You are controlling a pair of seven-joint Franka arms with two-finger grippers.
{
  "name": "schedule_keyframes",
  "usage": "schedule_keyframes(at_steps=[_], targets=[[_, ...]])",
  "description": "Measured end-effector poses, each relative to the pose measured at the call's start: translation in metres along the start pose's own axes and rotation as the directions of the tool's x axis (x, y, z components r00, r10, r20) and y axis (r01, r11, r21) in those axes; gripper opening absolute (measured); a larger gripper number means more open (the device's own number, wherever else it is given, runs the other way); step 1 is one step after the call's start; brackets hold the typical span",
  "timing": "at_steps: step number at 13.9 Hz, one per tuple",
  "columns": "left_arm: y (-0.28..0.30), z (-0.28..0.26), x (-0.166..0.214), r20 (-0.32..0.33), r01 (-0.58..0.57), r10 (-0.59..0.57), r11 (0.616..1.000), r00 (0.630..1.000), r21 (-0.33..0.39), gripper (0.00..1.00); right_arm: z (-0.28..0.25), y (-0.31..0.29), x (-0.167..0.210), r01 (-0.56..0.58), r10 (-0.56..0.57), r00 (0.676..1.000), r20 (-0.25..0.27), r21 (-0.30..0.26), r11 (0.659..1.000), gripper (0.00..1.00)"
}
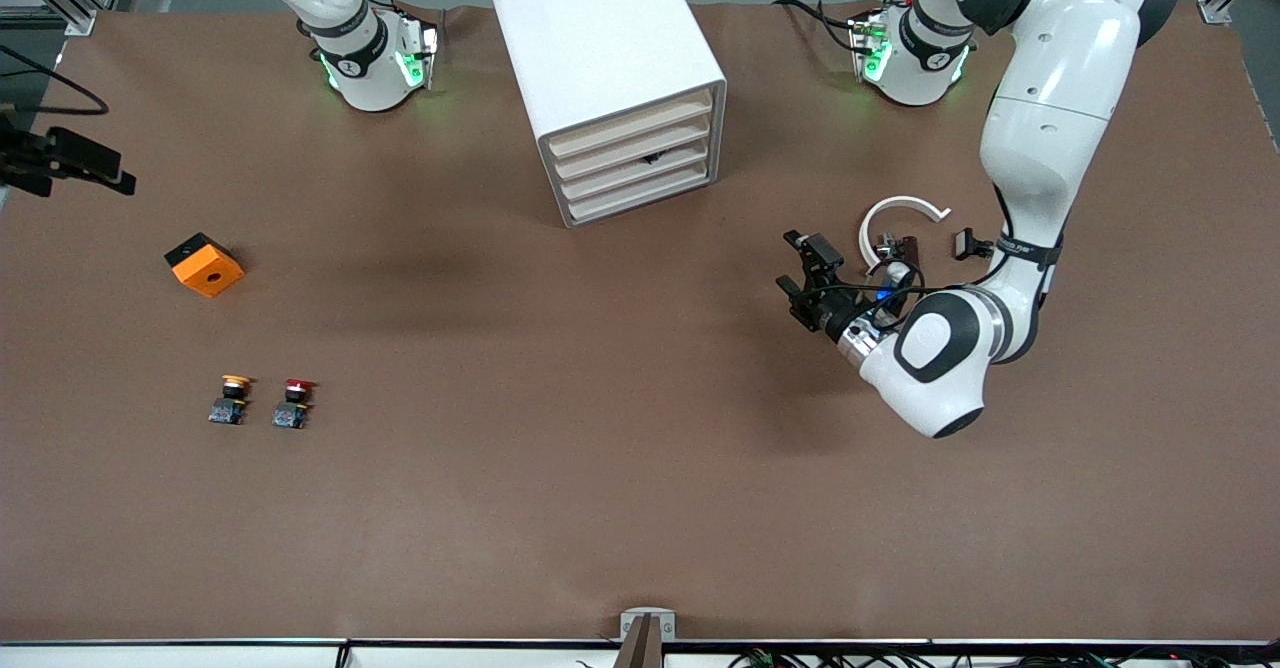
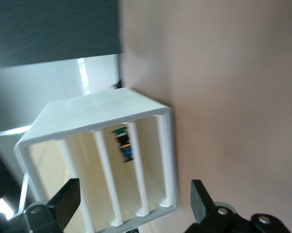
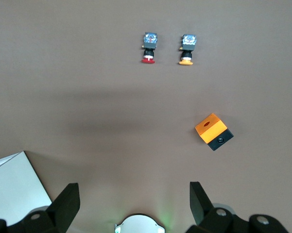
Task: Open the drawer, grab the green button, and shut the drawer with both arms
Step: 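Move the left gripper toward the white cabinet's drawer handle, then grasp the drawer handle with the left gripper and pull it open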
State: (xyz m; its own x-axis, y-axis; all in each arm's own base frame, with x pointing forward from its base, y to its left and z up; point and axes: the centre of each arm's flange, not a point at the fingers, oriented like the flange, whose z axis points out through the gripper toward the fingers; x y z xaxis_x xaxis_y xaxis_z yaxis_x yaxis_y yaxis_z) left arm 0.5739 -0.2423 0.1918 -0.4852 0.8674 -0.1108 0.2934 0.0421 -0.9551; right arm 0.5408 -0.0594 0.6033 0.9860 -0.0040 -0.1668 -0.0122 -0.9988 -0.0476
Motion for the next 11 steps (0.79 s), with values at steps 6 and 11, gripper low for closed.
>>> schedule_keyframes(at_steps=[6,11], targets=[[0.003,0.058,-0.035,-0.036,0.092,-0.088,0.988,0.995,0.123,0.70,0.044,0.013,0.033,-0.021,0.021,0.997,0.080,-0.004,1.000,1.00],[0.019,0.102,-0.046,-0.101,0.113,-0.098,0.982,0.990,0.152,0.65,0.046,0.023,0.035,-0.033,0.033,0.996,0.082,-0.002,0.999,1.00]])
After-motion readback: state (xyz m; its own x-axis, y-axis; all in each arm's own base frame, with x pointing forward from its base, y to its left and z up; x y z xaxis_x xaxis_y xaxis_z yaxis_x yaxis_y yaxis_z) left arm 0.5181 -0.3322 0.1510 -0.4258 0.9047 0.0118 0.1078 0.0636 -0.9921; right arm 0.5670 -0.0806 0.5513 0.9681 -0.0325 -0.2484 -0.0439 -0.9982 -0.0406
